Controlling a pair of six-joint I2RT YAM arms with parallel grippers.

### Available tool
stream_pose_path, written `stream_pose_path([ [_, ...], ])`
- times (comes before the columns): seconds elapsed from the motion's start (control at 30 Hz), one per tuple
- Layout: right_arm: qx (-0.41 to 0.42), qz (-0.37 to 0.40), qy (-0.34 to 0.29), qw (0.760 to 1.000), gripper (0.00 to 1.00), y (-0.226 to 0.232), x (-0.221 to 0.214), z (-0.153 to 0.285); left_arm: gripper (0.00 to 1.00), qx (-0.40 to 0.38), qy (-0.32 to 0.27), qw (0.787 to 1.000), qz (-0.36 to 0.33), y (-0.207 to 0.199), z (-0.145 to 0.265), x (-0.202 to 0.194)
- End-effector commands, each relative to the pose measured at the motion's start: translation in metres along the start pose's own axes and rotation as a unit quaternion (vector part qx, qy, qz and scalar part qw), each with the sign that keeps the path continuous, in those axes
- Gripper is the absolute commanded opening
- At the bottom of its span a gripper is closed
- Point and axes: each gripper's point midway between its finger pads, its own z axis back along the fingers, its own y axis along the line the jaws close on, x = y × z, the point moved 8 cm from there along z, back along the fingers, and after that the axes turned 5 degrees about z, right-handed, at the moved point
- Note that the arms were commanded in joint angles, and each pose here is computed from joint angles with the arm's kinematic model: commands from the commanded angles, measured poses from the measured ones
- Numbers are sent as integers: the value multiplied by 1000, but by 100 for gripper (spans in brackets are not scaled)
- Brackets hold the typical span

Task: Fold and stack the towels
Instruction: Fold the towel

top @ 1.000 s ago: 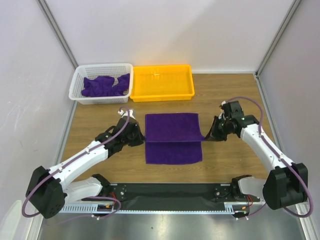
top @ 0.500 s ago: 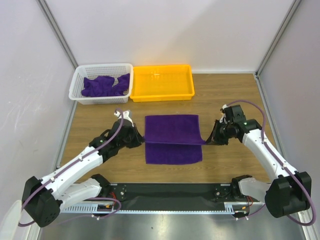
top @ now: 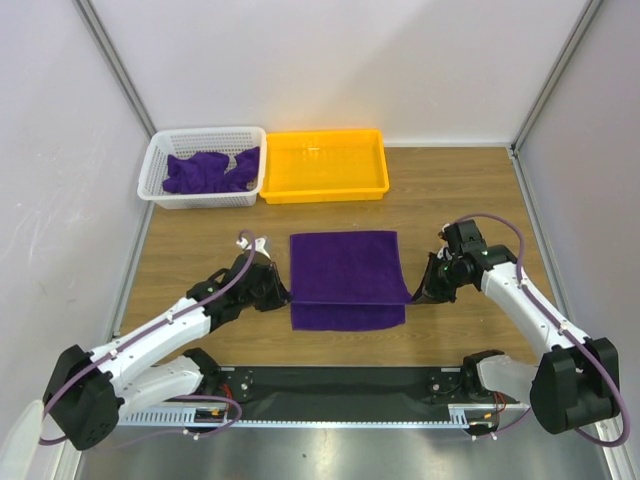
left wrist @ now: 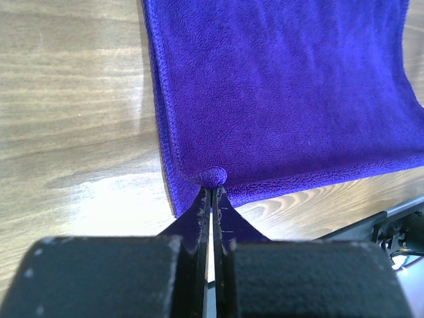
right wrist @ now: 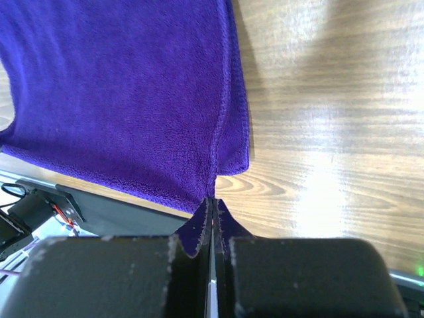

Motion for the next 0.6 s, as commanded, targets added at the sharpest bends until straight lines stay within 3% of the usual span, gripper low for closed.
stream_pose_path([
  [0.0,-68,-16,19,997,0,-16,-10,-2,0,69,-4,998,-7,21,-1,-4],
  [0.57,-79,-49,74,993,0,-23,-37,-19,0,107,62,992,-24,33,-2,-32],
])
